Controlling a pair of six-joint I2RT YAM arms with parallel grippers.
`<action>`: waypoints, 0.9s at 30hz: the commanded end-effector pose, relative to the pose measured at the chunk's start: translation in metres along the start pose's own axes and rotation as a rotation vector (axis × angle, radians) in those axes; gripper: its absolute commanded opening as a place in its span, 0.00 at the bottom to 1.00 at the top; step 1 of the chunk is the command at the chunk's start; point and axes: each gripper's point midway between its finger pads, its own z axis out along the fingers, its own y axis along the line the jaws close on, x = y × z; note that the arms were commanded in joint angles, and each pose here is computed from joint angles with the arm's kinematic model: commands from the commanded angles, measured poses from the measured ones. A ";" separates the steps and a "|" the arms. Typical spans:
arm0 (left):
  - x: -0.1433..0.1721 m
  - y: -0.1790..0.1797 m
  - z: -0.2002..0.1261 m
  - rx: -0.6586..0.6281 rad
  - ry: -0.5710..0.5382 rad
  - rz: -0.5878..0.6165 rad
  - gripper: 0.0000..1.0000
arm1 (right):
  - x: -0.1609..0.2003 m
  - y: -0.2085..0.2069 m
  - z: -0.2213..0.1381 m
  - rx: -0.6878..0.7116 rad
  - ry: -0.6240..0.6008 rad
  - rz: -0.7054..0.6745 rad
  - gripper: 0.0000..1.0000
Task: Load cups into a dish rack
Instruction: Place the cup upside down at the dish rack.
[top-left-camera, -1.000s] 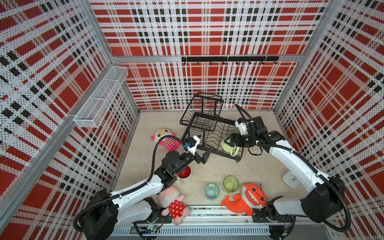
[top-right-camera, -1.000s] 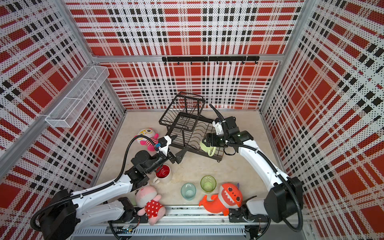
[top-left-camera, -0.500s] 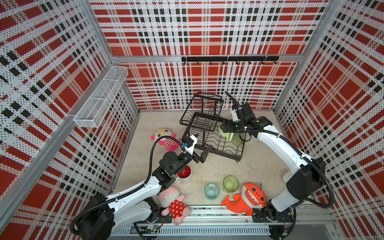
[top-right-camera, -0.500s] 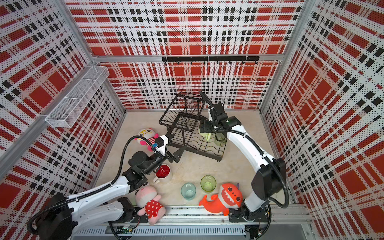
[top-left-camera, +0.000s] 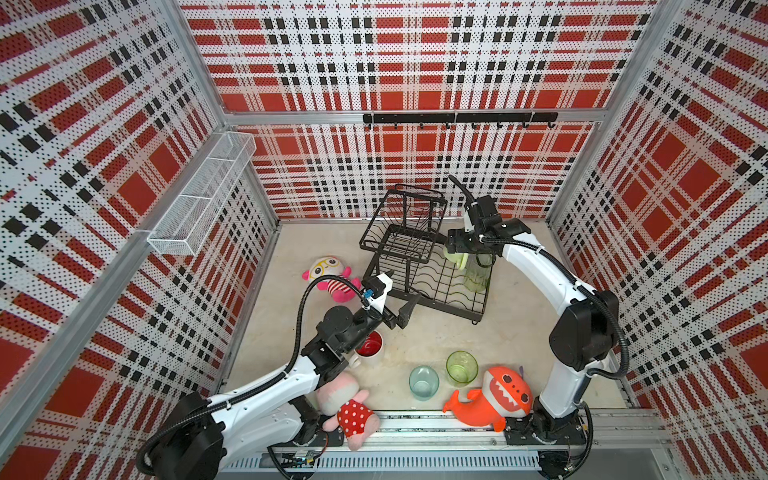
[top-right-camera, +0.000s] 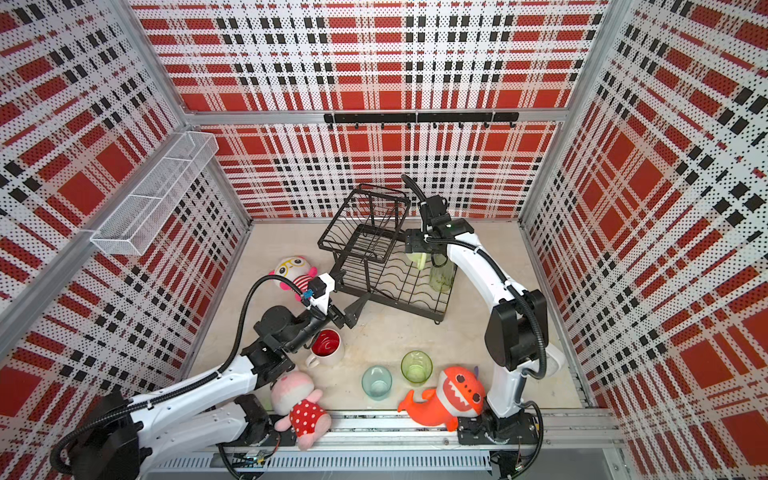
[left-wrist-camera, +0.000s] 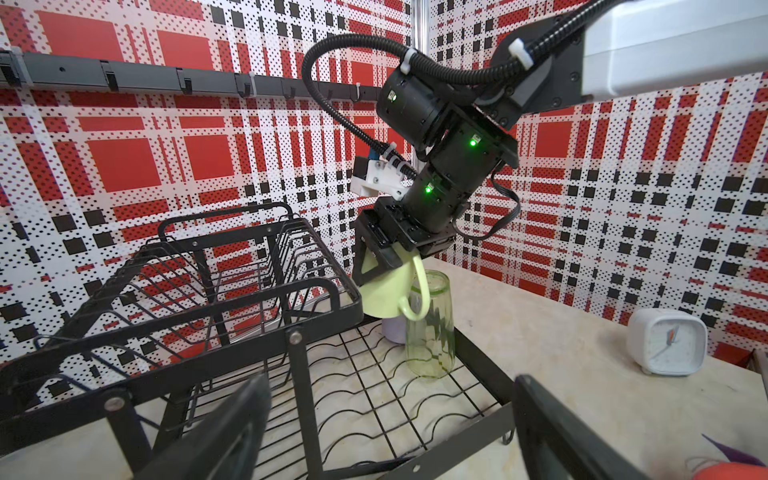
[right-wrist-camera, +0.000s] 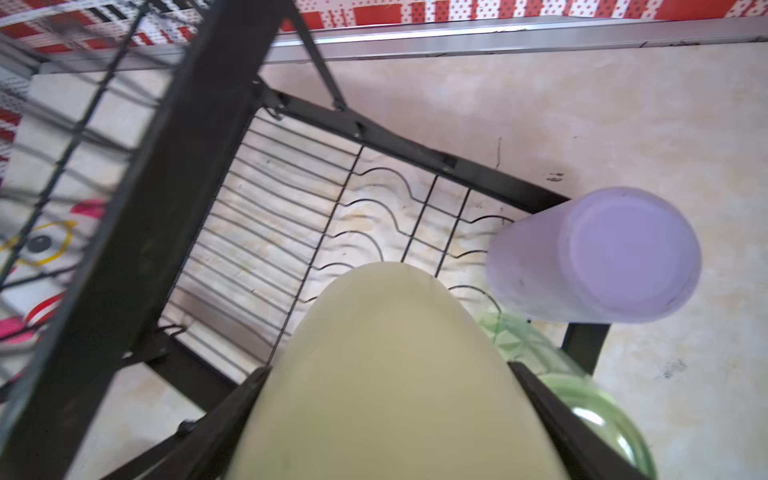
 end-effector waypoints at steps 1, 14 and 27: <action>-0.004 0.002 -0.002 -0.014 -0.005 0.026 0.93 | -0.029 -0.002 -0.003 0.008 -0.075 -0.007 0.71; -0.001 0.005 0.001 -0.023 0.012 0.046 0.93 | -0.043 -0.010 0.036 0.085 -0.068 0.059 0.69; 0.003 0.005 0.001 -0.014 0.022 0.047 0.93 | -0.035 -0.025 0.084 0.233 -0.031 0.047 0.69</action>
